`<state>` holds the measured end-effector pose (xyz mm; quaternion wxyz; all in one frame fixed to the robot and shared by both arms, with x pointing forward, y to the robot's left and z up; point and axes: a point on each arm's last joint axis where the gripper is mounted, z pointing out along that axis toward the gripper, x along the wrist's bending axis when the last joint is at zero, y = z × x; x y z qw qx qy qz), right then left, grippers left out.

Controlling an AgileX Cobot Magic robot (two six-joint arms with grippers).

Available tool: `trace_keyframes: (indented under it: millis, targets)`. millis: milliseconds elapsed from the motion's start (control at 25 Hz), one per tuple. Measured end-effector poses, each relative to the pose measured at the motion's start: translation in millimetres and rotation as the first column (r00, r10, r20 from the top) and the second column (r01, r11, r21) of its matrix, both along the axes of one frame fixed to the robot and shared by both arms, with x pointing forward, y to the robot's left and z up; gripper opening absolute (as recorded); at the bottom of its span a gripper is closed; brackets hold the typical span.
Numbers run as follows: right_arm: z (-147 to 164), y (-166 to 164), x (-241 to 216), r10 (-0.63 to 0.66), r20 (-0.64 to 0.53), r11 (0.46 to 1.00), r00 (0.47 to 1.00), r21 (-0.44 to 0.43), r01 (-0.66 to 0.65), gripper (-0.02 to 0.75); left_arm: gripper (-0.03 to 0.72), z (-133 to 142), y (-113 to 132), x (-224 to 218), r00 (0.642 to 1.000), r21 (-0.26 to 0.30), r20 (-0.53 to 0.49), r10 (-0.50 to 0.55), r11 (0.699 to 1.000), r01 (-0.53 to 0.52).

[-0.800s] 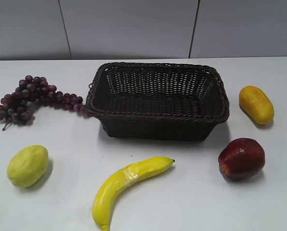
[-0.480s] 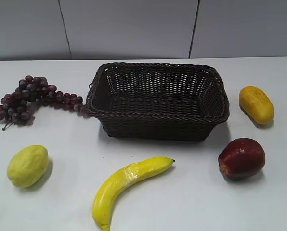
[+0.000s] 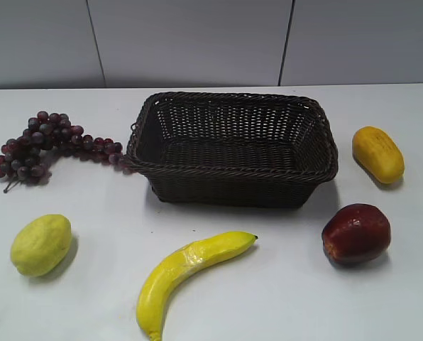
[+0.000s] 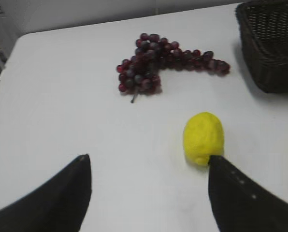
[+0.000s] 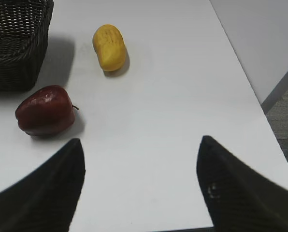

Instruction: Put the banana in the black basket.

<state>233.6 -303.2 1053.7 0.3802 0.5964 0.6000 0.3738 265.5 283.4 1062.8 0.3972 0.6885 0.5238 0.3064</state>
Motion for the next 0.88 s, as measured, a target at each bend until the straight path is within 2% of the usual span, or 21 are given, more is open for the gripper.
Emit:
trace_keyframes:
  millis: [120, 240, 440, 560, 680, 760, 880]
  targets:
    - [0, 0, 0, 0.0, 0.0, 1.0, 1.0, 0.0, 0.0, 0.551, 0.557, 2, -7, 34, 0.996, -0.009, -0.051, -0.067, 0.998, 0.067]
    - [0, 0, 0, 0.0, 0.0, 1.0, 1.0, 0.0, 0.0, 0.551, 0.552, 3, -17, 64, 0.983, -0.044, -0.102, -0.152, 0.988, 0.148]
    - [0, 0, 0, 0.0, 0.0, 1.0, 1.0, 0.0, 0.0, 0.551, 0.503, -3, -36, 103, 0.932, -0.024, -0.191, -0.307, 0.951, 0.309]
    - [0, 0, 0, 0.0, 0.0, 1.0, 1.0, 0.0, 0.0, 0.551, 0.492, -9, -53, 121, 0.878, -0.021, -0.269, -0.395, 0.914, 0.405]
    - [0, 0, 0, 0.0, 0.0, 1.0, 1.0, 0.0, 0.0, 0.551, 0.491, -18, -79, 139, 0.804, -0.024, -0.347, -0.483, 0.862, 0.507]
    - [0, 0, 0, 0.0, 0.0, 1.0, 1.0, 0.0, 0.0, 0.551, 0.491, -23, -100, 148, 0.75, -0.026, -0.385, -0.538, 0.819, 0.574]
    - [0, 0, 0, 0.0, 0.0, 1.0, 1.0, 0.0, 0.0, 0.551, 0.49, -36, -134, 161, 0.692, -0.035, -0.431, -0.58, 0.777, 0.629]
